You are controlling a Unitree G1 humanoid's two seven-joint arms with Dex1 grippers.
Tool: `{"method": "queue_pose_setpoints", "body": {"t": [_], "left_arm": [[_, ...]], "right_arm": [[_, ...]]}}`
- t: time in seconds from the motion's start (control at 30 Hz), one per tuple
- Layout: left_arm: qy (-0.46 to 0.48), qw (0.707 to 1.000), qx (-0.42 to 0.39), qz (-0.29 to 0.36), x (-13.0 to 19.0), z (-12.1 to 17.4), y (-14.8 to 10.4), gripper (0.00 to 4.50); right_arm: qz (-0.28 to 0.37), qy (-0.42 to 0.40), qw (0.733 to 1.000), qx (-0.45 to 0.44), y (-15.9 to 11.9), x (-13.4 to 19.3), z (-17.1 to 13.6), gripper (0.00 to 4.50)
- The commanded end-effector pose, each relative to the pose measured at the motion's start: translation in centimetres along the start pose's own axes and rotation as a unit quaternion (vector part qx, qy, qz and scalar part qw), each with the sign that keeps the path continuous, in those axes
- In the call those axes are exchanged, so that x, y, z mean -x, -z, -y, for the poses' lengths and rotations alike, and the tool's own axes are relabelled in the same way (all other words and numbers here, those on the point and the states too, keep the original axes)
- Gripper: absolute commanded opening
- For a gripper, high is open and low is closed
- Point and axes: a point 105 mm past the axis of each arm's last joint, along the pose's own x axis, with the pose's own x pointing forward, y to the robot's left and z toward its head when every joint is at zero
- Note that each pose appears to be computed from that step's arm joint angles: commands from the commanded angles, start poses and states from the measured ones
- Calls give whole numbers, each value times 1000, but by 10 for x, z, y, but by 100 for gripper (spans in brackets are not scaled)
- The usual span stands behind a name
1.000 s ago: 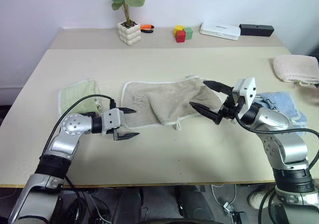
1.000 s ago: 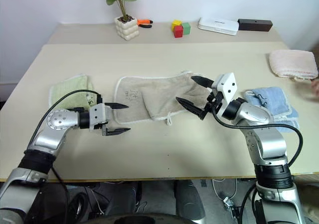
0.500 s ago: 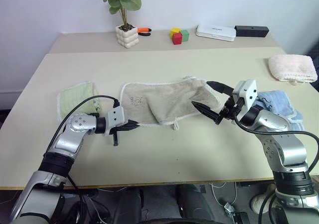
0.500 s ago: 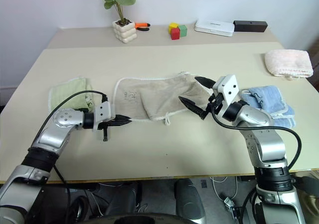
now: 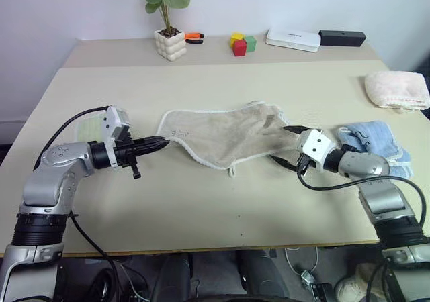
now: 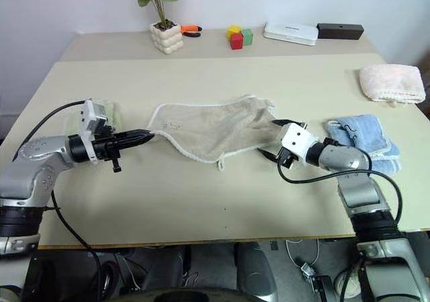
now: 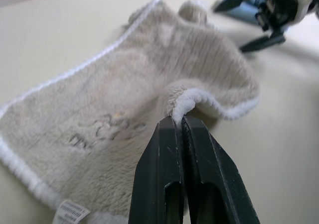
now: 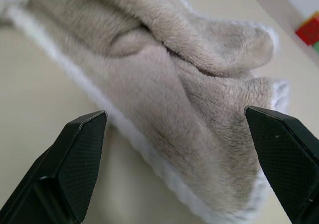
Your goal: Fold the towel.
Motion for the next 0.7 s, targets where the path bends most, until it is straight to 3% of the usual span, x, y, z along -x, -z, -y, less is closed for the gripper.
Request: {"method": "queue_pose_setpoints", "body": {"t": [0.03, 0.33, 0.43, 0.63, 0.7], "left_arm": [[-7, 1000, -14, 21, 8, 2, -13, 7], [-20, 999, -17, 30, 9, 6, -15, 7], [-20, 999, -16, 24, 9, 9, -13, 0], [-24, 999, -16, 20, 9, 12, -13, 0], [-24, 999, -15, 19, 9, 13, -12, 0]], "right_arm": [[-19, -13, 998, 55, 4, 4, 5, 450], [-61, -10, 993, 104, 25, -16, 7, 450], [-90, -14, 992, 91, 31, -27, 9, 375], [-95, -18, 992, 76, 34, -35, 4, 76], [-101, -18, 992, 76, 37, -34, 4, 9]]}}
